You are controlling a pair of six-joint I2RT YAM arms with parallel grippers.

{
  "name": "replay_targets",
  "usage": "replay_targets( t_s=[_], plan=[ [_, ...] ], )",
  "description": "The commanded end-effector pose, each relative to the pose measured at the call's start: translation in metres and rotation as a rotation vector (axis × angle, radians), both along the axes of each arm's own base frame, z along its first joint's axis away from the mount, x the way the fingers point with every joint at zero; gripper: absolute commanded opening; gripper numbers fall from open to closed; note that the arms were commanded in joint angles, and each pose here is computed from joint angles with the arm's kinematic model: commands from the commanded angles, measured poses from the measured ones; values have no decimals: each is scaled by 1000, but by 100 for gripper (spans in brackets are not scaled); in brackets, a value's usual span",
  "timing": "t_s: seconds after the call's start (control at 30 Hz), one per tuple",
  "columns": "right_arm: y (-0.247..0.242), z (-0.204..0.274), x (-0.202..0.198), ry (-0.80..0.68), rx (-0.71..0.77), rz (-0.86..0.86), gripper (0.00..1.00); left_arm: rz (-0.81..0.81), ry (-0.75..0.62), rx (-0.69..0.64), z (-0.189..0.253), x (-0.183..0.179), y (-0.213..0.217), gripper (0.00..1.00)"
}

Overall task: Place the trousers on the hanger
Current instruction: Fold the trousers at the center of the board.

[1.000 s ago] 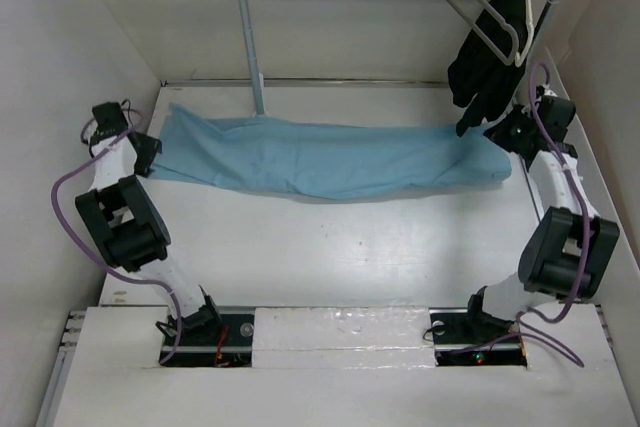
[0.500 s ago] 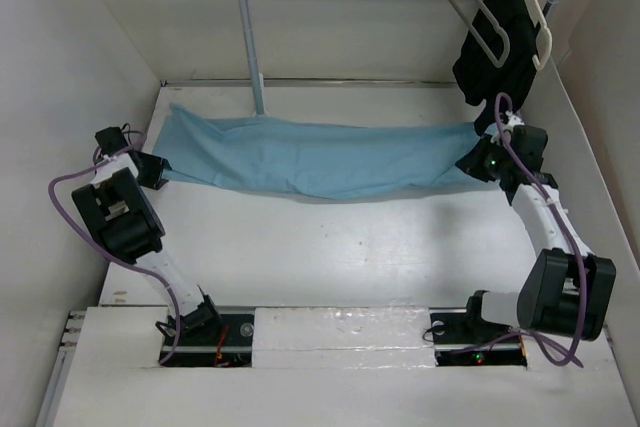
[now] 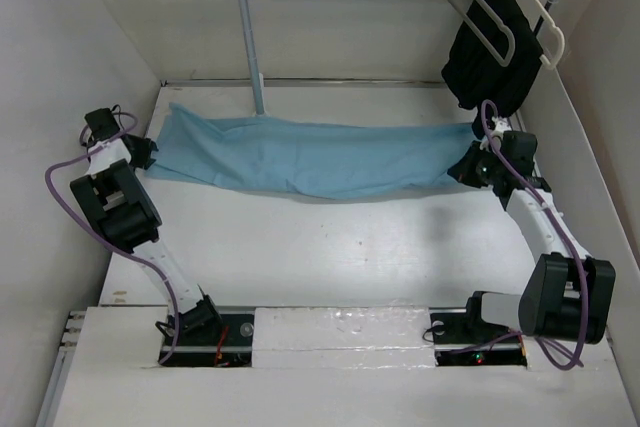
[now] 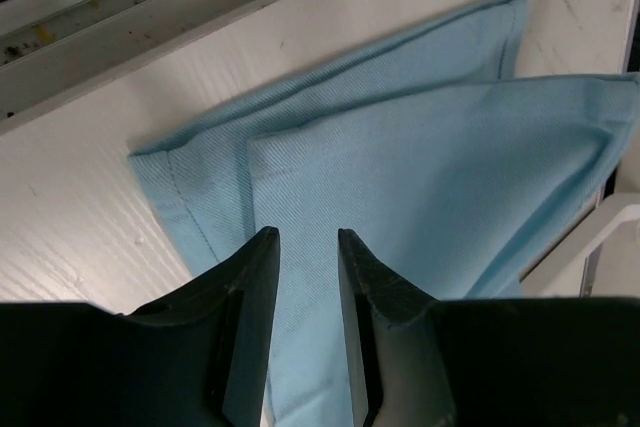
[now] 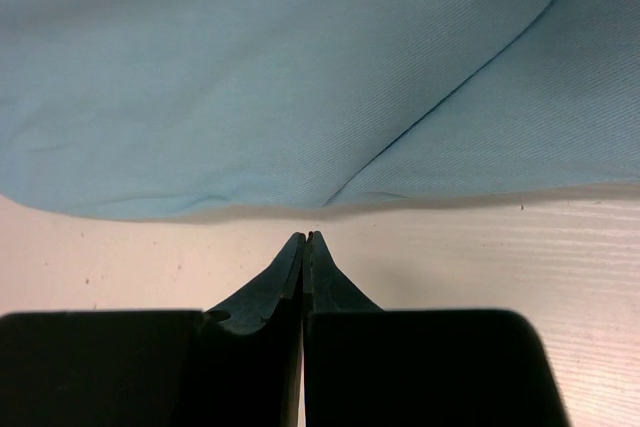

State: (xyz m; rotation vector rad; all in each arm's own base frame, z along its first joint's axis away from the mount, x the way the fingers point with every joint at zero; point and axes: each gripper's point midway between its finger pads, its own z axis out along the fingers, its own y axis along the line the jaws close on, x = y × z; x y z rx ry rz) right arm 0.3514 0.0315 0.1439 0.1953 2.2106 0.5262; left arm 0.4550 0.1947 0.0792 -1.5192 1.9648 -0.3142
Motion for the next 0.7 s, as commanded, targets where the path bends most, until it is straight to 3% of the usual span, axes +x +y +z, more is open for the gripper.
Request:
replay_targets(
  t_s=[0.0, 0.23, 0.67],
  plan=[
    [1, 11, 7, -44, -23, 21, 2, 21, 16, 12, 4, 4, 8, 26],
    [4, 9, 11, -39, -26, 34, 4, 37, 97, 3, -24, -7, 9, 23],
    [25, -2, 13, -15, -30, 90, 3, 19, 41, -23, -28, 8, 7, 24]
  ],
)
